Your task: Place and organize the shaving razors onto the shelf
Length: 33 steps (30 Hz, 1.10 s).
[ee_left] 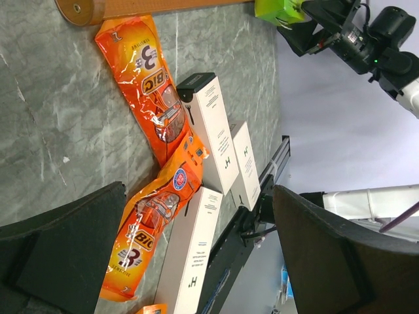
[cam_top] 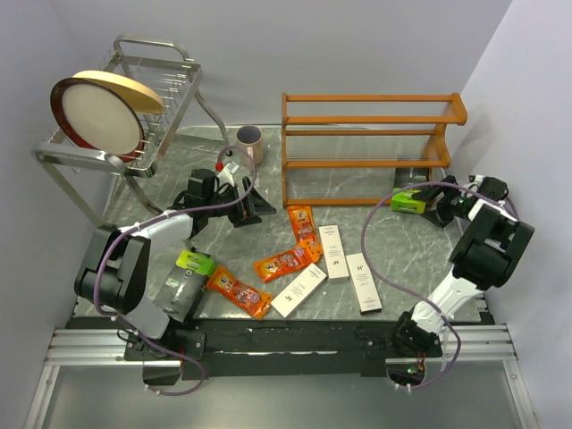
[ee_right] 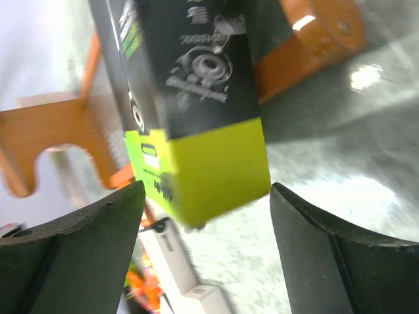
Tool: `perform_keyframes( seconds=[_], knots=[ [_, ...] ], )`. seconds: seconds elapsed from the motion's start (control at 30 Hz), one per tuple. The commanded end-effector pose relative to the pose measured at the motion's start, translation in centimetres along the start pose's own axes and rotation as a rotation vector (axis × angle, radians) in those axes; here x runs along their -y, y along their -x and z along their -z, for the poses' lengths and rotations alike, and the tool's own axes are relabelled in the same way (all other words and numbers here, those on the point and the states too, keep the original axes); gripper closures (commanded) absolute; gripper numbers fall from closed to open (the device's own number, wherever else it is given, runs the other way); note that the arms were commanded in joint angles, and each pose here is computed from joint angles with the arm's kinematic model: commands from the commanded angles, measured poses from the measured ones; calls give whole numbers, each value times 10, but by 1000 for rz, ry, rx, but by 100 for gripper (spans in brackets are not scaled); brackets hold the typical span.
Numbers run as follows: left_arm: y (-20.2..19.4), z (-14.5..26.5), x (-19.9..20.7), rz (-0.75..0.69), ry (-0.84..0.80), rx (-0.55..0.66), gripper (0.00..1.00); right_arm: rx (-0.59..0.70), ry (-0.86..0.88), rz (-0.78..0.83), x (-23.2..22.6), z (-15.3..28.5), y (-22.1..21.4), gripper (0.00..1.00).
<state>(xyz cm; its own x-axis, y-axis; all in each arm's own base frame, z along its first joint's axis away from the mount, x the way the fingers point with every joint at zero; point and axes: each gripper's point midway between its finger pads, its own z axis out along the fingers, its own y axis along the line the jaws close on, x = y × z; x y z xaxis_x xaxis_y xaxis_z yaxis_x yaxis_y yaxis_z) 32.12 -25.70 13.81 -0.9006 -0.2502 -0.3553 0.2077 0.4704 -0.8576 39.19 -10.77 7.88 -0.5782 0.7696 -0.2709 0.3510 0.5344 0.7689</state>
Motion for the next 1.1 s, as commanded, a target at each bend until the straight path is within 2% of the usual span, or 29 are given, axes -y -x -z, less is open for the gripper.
perform_keyframes(
  seconds=[0.0, 0.1, 0.3, 0.4, 0.43, 0.5, 0.53, 0.6, 0.63, 0.8, 0.97, 1.07],
  knots=[
    [9, 6, 27, -92, -74, 30, 1, 141, -152, 169, -6, 35, 33, 16],
    [7, 5, 25, -78, -78, 29, 1, 145, -206, 201, -5, 44, 31, 16],
    [11, 6, 28, -98, -83, 36, 1, 122, -208, 258, -10, 60, 7, 16],
    [14, 9, 31, -162, -71, 37, 0, 85, -183, 348, -19, 65, -17, 21],
    [10, 10, 23, -212, -46, 14, 1, 61, -182, 417, -20, 64, -24, 33],
    [13, 10, 21, -302, -13, -3, 0, 47, -202, 517, -24, 65, -28, 47],
    [6, 11, 12, -400, 24, -44, 1, 29, -196, 572, -29, 62, -32, 66],
    [8, 15, 5, -504, 75, -67, 1, 27, -216, 613, -34, 59, -31, 87],
    [8, 17, -1, -604, 91, -89, 1, 8, -214, 631, -39, 52, -36, 100],
    [-4, 45, -22, -700, 238, -190, 5, -17, -348, 601, -35, 37, -30, 100],
    [-3, 59, -23, -756, 294, -198, 7, 36, -476, 698, -22, 21, -17, 100],
    [7, 61, -27, -777, 340, -193, 7, 71, -564, 691, -6, 14, -1, 100]
  ],
)
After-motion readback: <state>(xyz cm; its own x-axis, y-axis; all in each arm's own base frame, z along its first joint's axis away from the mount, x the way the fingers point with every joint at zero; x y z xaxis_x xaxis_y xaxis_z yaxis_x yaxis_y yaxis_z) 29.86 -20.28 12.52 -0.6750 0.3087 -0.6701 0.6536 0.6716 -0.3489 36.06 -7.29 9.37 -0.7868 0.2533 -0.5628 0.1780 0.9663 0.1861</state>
